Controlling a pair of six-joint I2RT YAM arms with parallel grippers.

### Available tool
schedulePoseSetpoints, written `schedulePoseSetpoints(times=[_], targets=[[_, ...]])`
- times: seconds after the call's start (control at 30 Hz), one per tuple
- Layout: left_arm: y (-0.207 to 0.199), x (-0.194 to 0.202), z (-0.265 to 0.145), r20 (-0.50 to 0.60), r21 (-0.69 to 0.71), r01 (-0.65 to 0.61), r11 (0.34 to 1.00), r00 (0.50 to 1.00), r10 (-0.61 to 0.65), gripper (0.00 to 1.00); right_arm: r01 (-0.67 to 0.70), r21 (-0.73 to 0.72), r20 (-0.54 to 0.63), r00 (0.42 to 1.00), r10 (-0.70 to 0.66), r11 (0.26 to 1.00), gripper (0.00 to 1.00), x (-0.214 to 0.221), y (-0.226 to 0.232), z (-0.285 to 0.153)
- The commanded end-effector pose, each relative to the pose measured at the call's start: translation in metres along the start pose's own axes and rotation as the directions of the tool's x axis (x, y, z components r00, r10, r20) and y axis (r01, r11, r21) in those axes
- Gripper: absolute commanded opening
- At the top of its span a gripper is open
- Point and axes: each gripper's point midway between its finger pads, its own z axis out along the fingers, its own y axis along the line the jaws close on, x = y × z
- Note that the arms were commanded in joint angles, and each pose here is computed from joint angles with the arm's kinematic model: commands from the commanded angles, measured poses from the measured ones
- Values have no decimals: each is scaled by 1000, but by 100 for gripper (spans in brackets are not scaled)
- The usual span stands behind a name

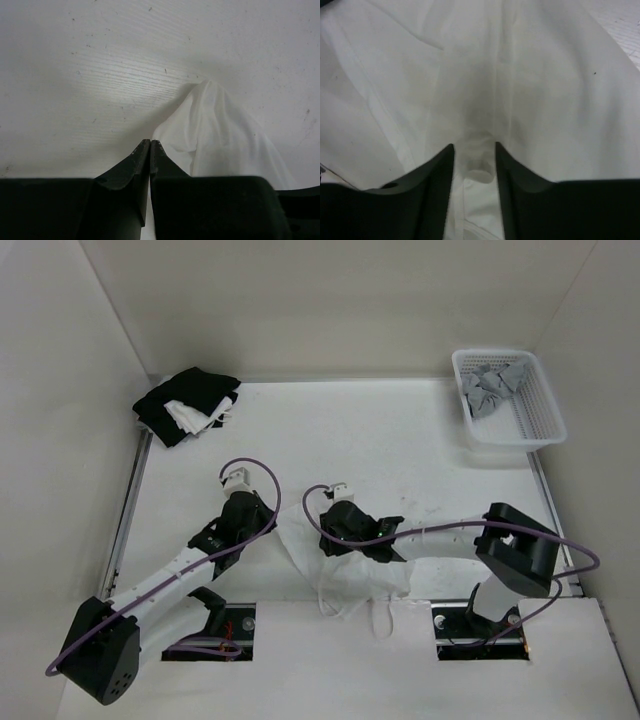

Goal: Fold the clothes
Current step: Flatten the tank top out

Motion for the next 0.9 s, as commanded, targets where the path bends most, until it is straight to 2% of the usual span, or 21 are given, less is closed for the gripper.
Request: schedulePoseSetpoints(times=[0.0,0.1,0.13,0.23,0.37,0.43,0.47,0.6,0.73,0.77,0.87], targets=[[-8,-9,0,35,41,-5,999,999,4,1,-12,-13,-16,1000,12,1000,26,0,11,5],[-13,-17,-3,55,57,1,998,998,-4,1,-22,-12,21,1000,22,1000,9,-10,8,-12],[-16,-20,-5,64,65,3,998,998,-7,1,-24,-8,39,999,25,1000,7,-15,7,-17],[-32,-38,-16,112,113,11,994,993,-23,1,-32,45,215,976,22,998,4,-59,-12,-73],[-57,-57,-39,166,193,6,981,985,-38,1,-70,69,406,913,36,995,5,-111,-37,-155],[-71,-66,-57,208,249,-11,969,977,-42,1,-93,33,526,848,62,995,6,-140,-43,-212],[-82,-75,-73,250,290,-29,957,967,-47,0,-98,1,604,793,78,995,6,-158,-45,-251],[-107,-108,-121,372,374,-87,923,926,-63,0,-52,-80,682,725,93,995,6,-173,-37,-317],[-117,-138,-182,479,454,-131,882,870,-117,0,1,-285,723,657,214,958,7,-177,-30,-405],[-116,-140,-196,490,476,-134,869,861,-135,0,18,-337,715,656,243,941,6,-176,-30,-421],[-111,-133,-211,470,518,-121,847,868,-163,0,23,-356,707,660,253,934,6,-176,-37,-433]])
